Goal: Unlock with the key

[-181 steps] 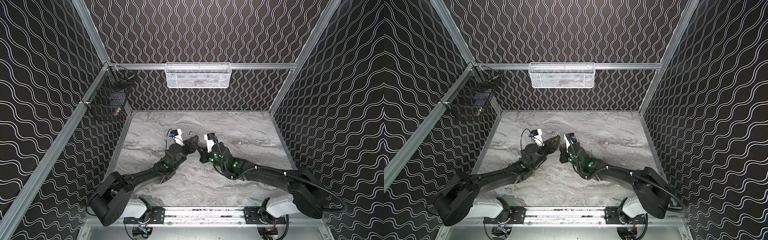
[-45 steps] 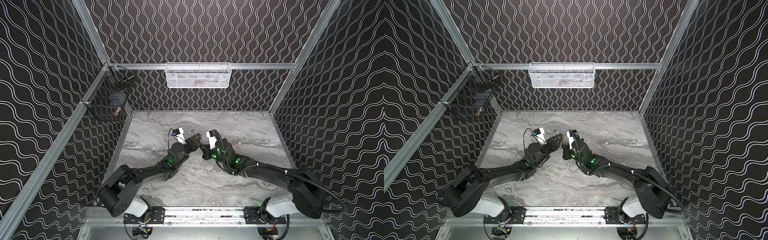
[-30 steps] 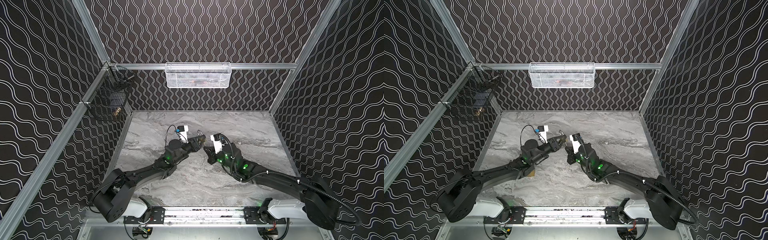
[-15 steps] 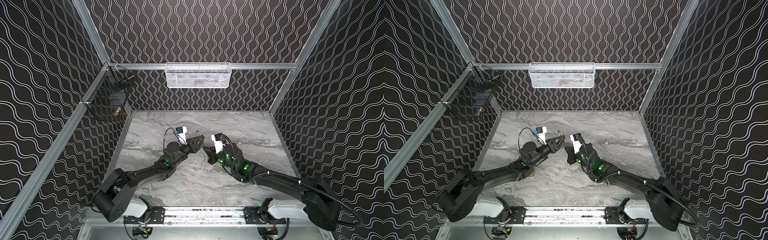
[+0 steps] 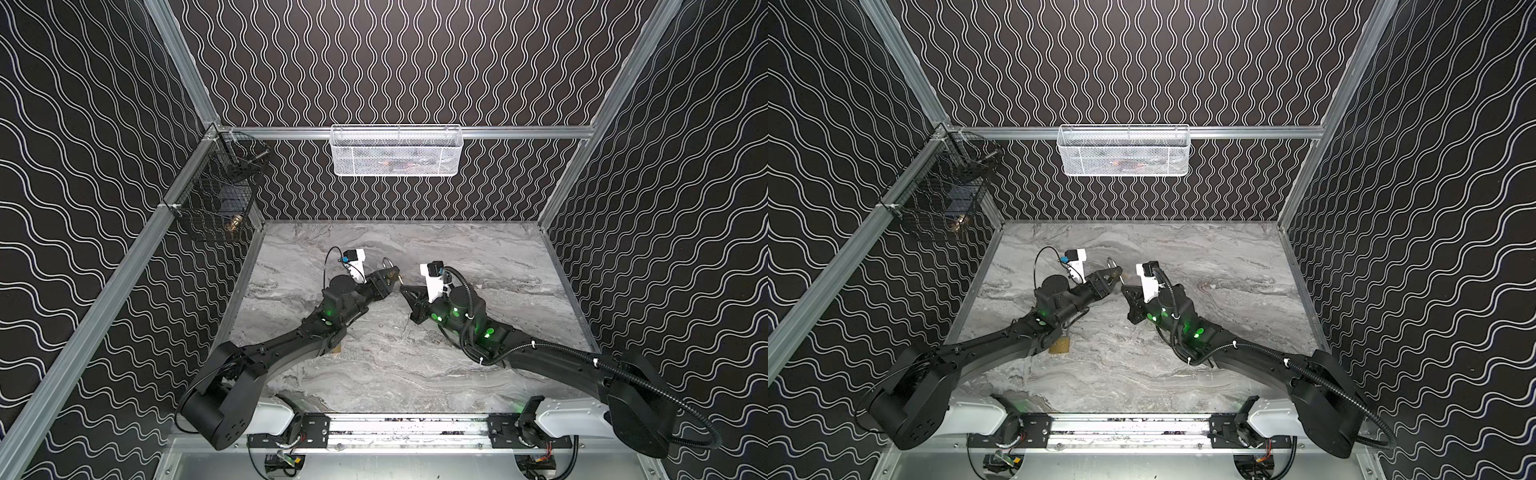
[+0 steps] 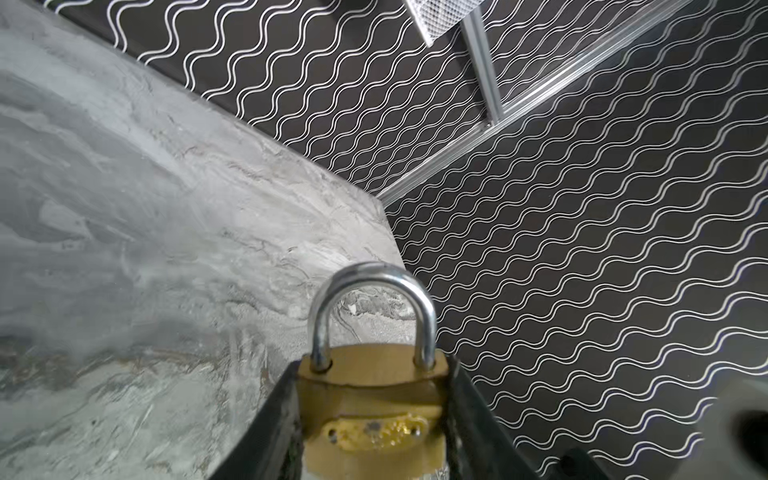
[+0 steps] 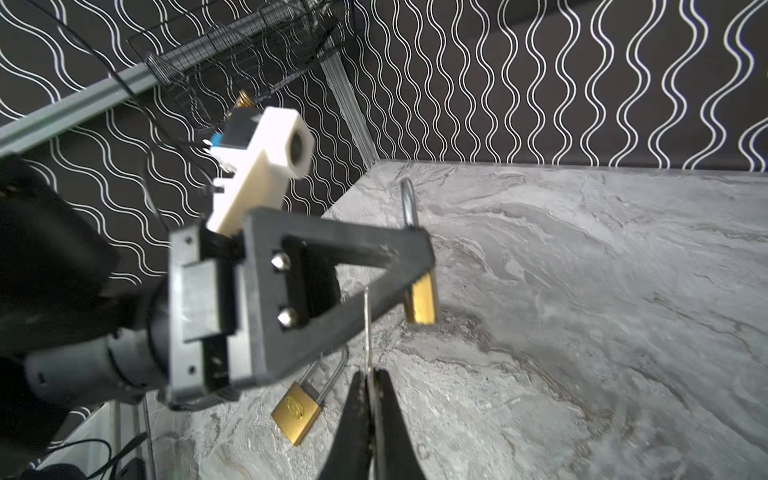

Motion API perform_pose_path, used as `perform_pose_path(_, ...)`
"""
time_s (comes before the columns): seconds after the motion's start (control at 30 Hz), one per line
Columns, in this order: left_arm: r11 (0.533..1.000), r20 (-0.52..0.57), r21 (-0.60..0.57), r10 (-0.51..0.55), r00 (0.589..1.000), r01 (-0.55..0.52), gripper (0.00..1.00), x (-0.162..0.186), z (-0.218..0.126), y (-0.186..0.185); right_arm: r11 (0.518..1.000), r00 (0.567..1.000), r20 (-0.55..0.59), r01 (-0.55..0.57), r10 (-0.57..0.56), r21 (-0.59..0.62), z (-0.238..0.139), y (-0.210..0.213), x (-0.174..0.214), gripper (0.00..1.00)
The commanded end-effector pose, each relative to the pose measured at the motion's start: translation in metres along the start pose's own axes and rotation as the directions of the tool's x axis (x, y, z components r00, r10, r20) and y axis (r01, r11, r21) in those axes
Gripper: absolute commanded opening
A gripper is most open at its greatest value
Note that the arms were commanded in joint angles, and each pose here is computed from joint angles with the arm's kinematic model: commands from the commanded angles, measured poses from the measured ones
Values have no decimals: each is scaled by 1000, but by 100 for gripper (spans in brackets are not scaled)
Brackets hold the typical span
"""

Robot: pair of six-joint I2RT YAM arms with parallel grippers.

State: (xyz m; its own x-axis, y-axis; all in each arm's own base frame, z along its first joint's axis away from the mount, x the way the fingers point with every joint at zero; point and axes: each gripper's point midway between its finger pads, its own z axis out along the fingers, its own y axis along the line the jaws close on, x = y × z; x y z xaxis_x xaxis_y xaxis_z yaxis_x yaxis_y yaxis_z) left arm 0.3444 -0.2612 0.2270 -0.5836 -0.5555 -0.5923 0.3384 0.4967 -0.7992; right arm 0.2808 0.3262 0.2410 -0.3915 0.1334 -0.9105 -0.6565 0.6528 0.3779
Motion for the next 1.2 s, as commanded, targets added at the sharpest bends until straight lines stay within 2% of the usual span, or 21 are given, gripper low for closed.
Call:
perform_pose_path(0.0,998,17,56,-27,999,26,5,-7,-1,-11,1000,999,41,8,-7,-28,2,7,-13,0)
perform_pose_path(0.27,999,38,46,-22,999,21,5,-17,-7,-11,1000,1000,22,-2,2,-4,0,0,-2,0)
perform_pose_path(0.7,991,42,105,-89,995,85,5,-23,-10,-18,1000,999,-52,-4,5,18,14,-6,18,0)
perform_pose_path(1.17,989,39,121,-95,995,90,5,-24,-11,-23,999,998,-65,-12,14,37,23,-10,21,0)
